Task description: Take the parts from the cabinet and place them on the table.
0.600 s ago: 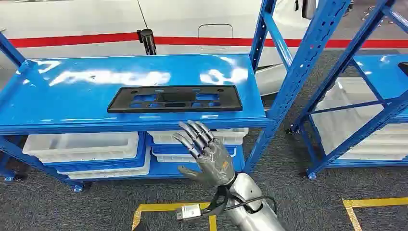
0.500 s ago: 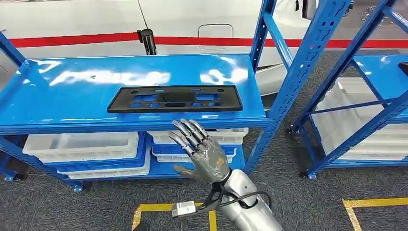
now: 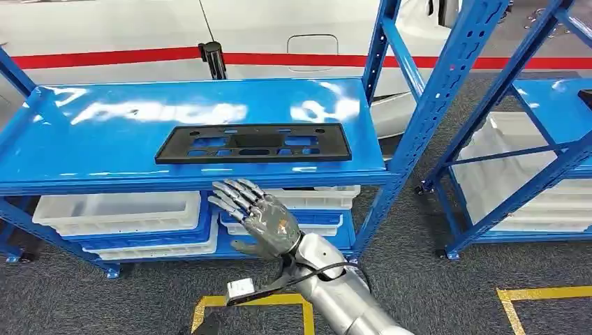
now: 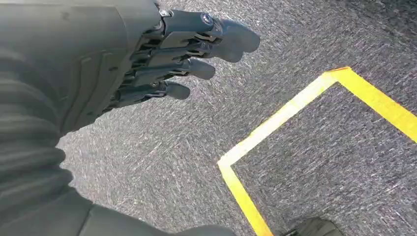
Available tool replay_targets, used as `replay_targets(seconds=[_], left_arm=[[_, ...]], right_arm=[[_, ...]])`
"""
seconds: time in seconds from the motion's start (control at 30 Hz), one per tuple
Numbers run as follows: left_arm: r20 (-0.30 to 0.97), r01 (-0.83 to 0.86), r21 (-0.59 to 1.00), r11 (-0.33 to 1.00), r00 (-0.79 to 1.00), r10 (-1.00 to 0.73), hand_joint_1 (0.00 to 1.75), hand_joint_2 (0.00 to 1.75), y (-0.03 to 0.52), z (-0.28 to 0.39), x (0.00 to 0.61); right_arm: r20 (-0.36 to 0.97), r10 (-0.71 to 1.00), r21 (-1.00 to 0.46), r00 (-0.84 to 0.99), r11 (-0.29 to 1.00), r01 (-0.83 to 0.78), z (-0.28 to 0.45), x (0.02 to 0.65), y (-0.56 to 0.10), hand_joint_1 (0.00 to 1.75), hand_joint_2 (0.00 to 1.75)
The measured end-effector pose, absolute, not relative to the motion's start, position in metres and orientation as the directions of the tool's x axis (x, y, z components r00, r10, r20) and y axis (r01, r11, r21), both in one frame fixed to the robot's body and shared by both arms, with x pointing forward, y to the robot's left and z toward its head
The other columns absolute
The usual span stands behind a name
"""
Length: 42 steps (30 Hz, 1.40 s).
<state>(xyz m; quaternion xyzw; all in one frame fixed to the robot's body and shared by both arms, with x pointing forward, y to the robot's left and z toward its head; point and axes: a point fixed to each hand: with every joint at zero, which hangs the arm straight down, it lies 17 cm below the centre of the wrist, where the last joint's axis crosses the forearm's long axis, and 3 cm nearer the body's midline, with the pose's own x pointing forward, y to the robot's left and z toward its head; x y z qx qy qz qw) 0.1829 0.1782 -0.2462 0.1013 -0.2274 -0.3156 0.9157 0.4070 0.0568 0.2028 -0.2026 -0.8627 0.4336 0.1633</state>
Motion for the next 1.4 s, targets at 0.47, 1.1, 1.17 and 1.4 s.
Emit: replay_targets(seconds=[0.47,1.1,1.17,1.4], left_arm=[[0.351,0.531,0.348,0.773,0.690,-0.632,0.00,1.75,0.179,-0.245,0.186],[0.358,0.514,0.343,0.786,0.702,-0.616,0.00,1.75,0.170,-0.242,0.189],[0.362,0.513,0.342,0.787,0.701,-0.614,0.00,1.75,0.168,-0.241,0.190],[0.387,0.499,0.332,0.801,0.702,-0.598,0.00,1.75,0.163,-0.239,0.192]], right_arm=[[-0.030,0.673,-0.876,-0.739,0.339,0.344,0.206,0.466,0.038,0.00,1.75],[-0.125,0.768,-0.870,-0.628,0.219,0.442,0.242,0.510,0.031,0.00,1.75],[-0.131,0.765,-0.874,-0.631,0.212,0.437,0.237,0.508,0.033,0.00,1.75],[-0.135,0.745,-0.899,-0.653,0.185,0.397,0.209,0.497,0.039,0.00,1.75]])
